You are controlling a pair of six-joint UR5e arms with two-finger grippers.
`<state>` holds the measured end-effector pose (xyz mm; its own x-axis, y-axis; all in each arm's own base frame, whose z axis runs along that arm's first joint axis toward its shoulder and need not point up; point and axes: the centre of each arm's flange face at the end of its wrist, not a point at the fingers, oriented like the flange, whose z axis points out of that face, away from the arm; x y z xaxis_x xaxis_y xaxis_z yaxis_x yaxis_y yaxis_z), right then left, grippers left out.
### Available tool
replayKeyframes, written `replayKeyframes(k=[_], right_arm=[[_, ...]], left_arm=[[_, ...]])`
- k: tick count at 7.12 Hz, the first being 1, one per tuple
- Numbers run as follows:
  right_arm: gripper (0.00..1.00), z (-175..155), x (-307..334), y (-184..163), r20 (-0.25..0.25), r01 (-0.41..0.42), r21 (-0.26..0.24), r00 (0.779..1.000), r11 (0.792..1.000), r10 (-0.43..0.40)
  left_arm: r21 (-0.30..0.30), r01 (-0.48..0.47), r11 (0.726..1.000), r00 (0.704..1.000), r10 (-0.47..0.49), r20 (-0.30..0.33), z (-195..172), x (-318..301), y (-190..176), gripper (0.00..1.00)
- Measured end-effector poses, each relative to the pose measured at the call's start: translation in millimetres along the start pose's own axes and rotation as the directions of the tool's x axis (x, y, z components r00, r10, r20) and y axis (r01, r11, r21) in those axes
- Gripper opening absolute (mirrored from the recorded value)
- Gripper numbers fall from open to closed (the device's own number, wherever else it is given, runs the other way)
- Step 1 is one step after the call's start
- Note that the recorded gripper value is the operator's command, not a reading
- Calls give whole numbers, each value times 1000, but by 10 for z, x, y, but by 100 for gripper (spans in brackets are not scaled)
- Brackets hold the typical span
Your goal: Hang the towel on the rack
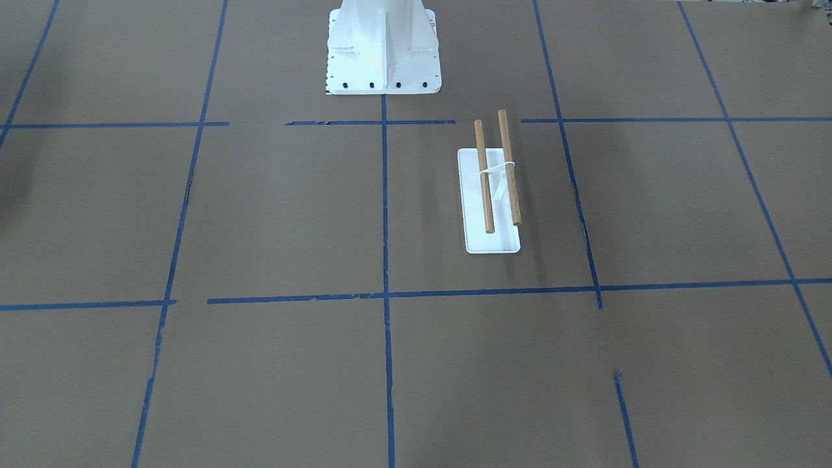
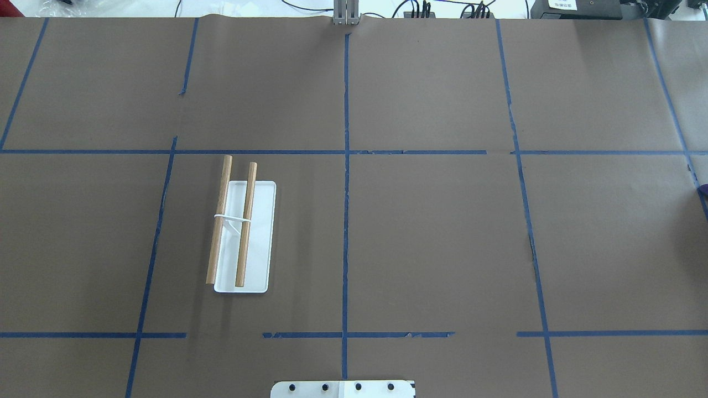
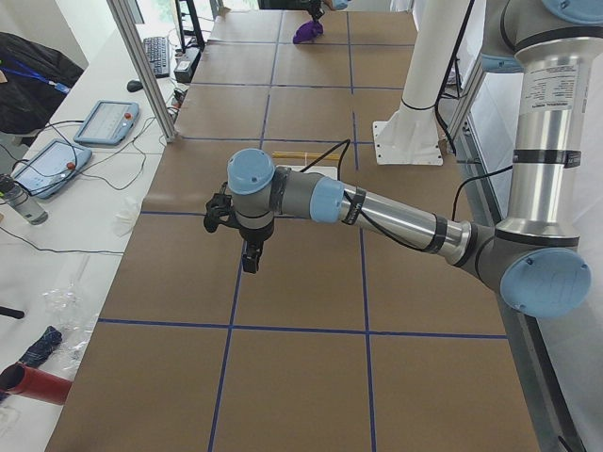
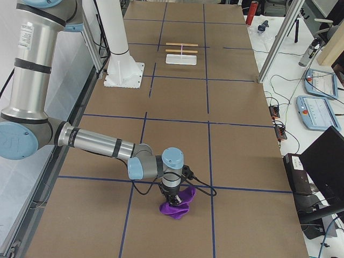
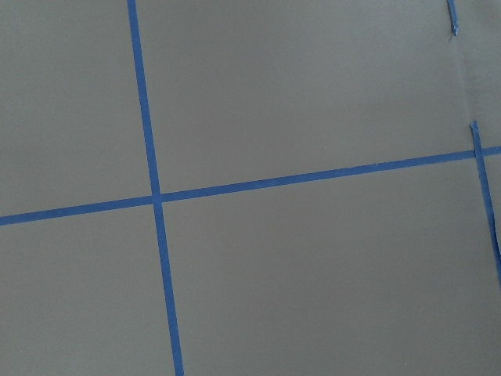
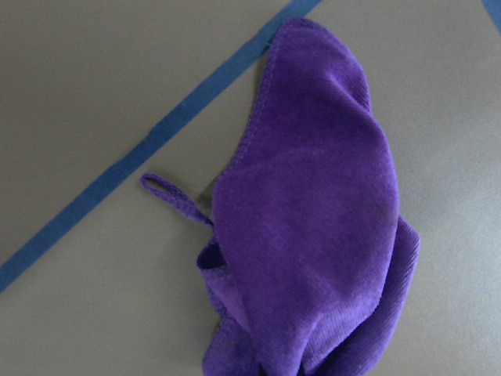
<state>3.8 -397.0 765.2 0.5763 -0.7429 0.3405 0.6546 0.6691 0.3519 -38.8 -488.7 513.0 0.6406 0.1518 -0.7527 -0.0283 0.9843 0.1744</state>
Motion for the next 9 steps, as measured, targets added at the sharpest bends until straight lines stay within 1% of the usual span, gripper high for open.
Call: replayKeyframes(k=[1,2,3,4,5,6,7,8,9], right_arm=[[0,-45,15,-54,-11,13,6,1000,1000,-13],[0,-142,40,-183,-23,28,24,999,999,-27],[0,-307,82,-407,-38,45,52,998,998,-43],[0,-561,150,-748,-48,54,72,998,996,-51],[0,-928,212,-1187,-48,50,76,998,996,-46],[0,-1357,217,-1610,-45,35,84,999,996,-31],[0,-1740,130,-1967,-37,6,117,999,993,-2],[0,-2039,-70,-2317,-21,-34,166,999,985,38],[0,-2278,-342,-2686,-5,-61,213,998,975,64]], left_arm=[[1,-2,1000,1000,2,0,-6,9,-2,100],[6,-7,1000,1000,7,0,-25,33,-28,100],[21,-26,999,1000,26,2,-67,81,-135,100],[53,-65,996,998,65,7,-121,143,-301,100],[98,-116,988,993,116,10,-168,197,-442,100],[144,-141,979,990,141,10,-214,255,-532,100],[193,-114,975,993,117,-2,-290,353,-589,100],[241,-81,967,996,90,-26,-323,532,-648,100],[272,-78,959,993,98,-60,-270,820,-701,100]])
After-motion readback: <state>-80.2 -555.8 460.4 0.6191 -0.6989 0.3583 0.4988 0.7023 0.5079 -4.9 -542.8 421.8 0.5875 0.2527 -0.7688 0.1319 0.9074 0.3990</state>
